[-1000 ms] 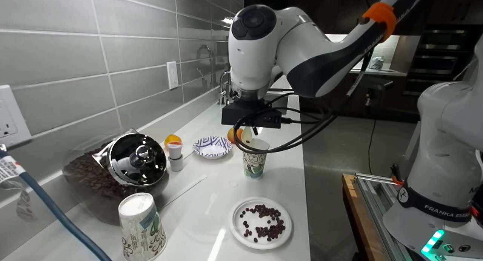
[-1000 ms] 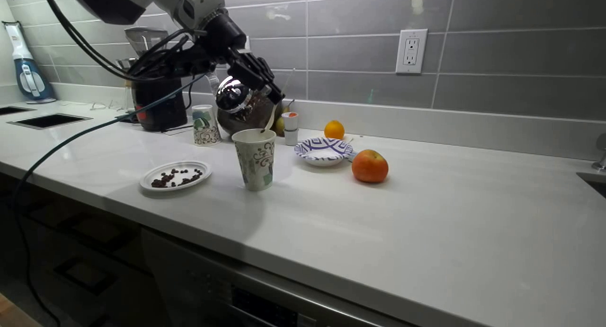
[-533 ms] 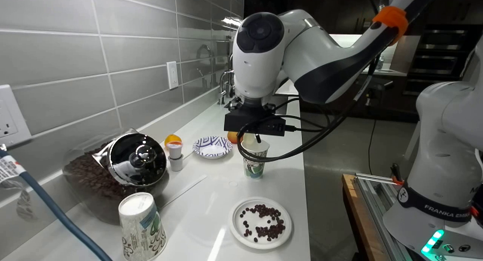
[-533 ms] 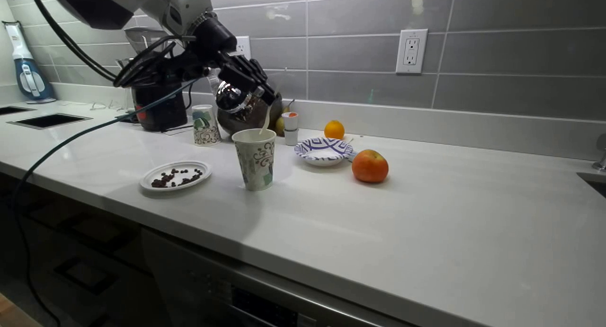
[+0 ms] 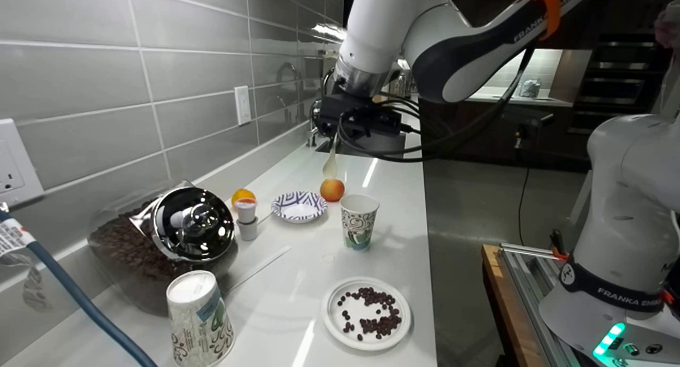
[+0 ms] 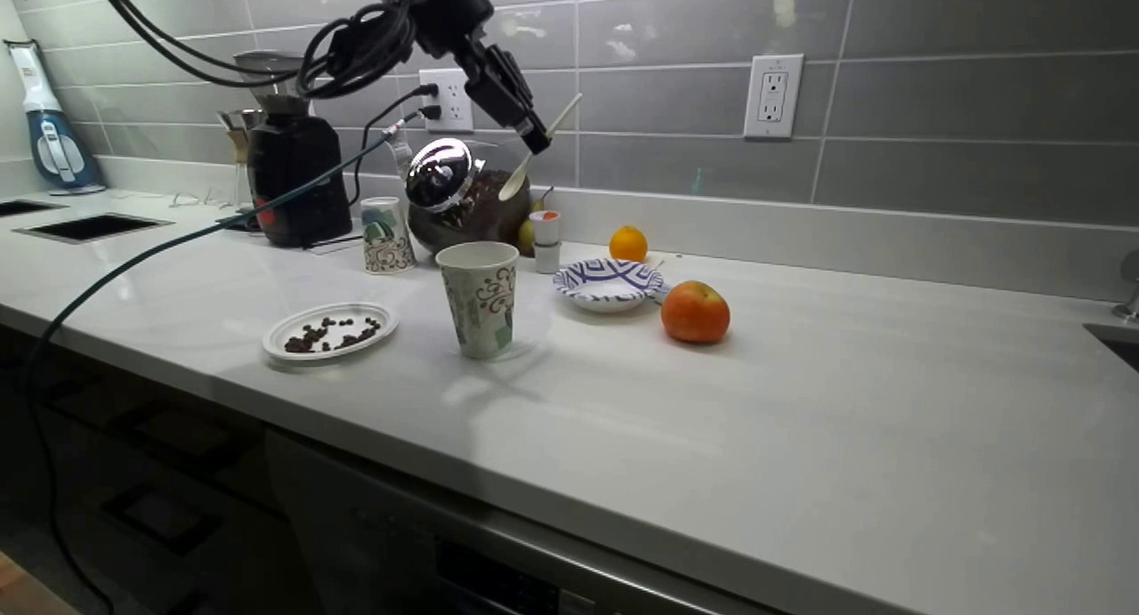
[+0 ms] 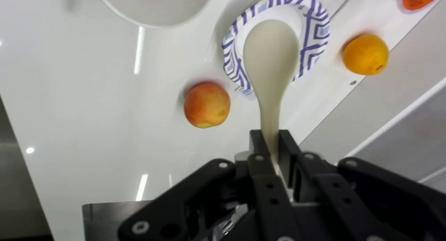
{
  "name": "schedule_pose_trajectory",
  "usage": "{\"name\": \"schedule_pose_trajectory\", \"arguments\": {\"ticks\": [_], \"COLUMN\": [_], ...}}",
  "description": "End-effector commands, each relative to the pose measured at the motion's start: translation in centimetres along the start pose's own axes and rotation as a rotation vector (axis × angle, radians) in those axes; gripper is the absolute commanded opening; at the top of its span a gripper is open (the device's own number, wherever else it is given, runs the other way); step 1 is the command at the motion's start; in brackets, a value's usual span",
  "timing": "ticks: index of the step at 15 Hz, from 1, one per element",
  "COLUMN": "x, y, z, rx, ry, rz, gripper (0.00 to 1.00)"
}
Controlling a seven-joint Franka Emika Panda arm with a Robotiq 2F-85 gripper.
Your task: Use the spoon to put the contents on the plate in the cup
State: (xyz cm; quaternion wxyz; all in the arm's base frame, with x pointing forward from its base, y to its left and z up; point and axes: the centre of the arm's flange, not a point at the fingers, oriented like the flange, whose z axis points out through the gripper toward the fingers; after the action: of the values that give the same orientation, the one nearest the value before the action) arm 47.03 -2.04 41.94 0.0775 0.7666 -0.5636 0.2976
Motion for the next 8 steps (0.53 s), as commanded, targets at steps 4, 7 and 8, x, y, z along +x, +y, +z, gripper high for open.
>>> {"name": "schedule_pose_trajectory", "arguments": {"ticks": [4, 7, 8], "x": [3.3, -0.1, -0.1], "y": [-5.1, -7.7, -4.4], "z": [2.0, 3.6, 2.1], "rx": [0.169, 0.225, 0.194], "ry": [-0.302, -0.434, -0.345], "rz": [-0.085, -0.13, -0.096], "gripper": [0.03, 0.03, 0.13]}}
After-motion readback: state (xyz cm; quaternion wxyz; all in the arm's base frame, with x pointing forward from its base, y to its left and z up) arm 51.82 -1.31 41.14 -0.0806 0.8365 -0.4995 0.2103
